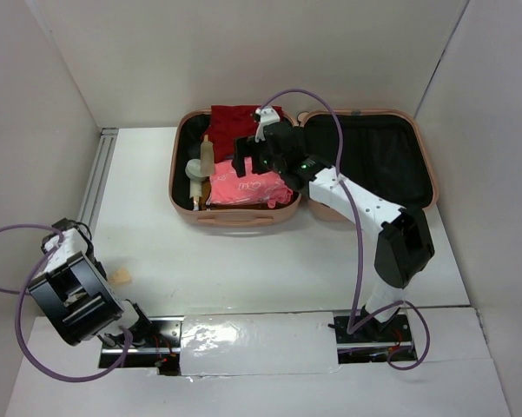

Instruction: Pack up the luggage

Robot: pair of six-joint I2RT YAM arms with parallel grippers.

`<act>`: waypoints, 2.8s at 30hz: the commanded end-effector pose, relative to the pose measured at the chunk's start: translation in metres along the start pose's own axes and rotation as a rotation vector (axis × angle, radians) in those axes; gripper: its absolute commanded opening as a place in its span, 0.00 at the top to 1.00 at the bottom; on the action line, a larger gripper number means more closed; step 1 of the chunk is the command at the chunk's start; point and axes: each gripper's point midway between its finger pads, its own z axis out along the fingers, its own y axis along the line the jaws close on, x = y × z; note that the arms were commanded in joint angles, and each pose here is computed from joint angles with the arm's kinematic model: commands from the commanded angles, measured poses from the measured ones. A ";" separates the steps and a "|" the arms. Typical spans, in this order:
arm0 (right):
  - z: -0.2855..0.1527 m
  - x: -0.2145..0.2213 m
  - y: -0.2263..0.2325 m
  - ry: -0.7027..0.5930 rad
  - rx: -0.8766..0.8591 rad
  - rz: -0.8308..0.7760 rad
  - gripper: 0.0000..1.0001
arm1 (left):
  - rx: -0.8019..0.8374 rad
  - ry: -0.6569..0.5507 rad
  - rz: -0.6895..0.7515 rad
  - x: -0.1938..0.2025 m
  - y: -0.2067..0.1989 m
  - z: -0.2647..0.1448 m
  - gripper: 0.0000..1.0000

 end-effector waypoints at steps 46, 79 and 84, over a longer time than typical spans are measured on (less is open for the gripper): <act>-0.281 0.042 -0.333 -0.344 1.272 0.507 0.00 | 1.275 -0.288 1.915 0.305 -0.135 -0.314 0.51; -0.290 0.145 -0.458 -0.094 1.390 0.733 0.06 | 1.146 -0.024 1.717 0.281 -0.168 -0.251 0.00; -0.276 0.156 -0.461 -0.083 1.360 0.764 0.15 | 1.138 0.002 1.732 0.288 -0.165 -0.238 0.02</act>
